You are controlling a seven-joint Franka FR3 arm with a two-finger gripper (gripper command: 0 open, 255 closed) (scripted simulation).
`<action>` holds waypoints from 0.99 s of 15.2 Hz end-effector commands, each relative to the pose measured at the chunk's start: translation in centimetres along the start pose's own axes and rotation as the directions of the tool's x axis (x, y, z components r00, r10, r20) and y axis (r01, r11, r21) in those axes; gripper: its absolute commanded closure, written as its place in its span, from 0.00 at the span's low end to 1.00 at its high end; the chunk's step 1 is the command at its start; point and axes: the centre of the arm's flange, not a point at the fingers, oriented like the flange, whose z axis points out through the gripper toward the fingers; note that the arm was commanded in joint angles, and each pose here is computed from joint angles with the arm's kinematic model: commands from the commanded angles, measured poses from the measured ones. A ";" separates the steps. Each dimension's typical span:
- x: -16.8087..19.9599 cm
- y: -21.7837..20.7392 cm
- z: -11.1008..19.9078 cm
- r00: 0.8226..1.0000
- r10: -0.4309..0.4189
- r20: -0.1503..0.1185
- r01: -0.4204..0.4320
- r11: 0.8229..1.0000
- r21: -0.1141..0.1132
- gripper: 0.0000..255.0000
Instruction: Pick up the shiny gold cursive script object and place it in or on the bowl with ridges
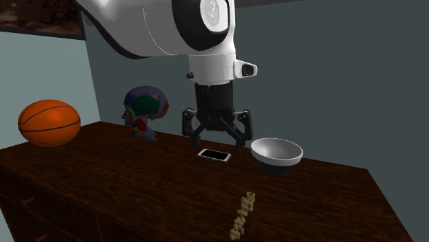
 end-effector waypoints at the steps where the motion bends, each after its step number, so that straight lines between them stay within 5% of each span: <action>1: -0.2 0.6 2.5 1.000 -0.002 0.001 0.002 1.000 0.001 0.00; 11: 1.6 4.9 14.9 1.000 -0.010 0.017 0.010 1.000 0.007 0.00; 15: 1.6 5.1 17.0 1.000 -0.010 0.018 0.010 1.000 0.007 0.00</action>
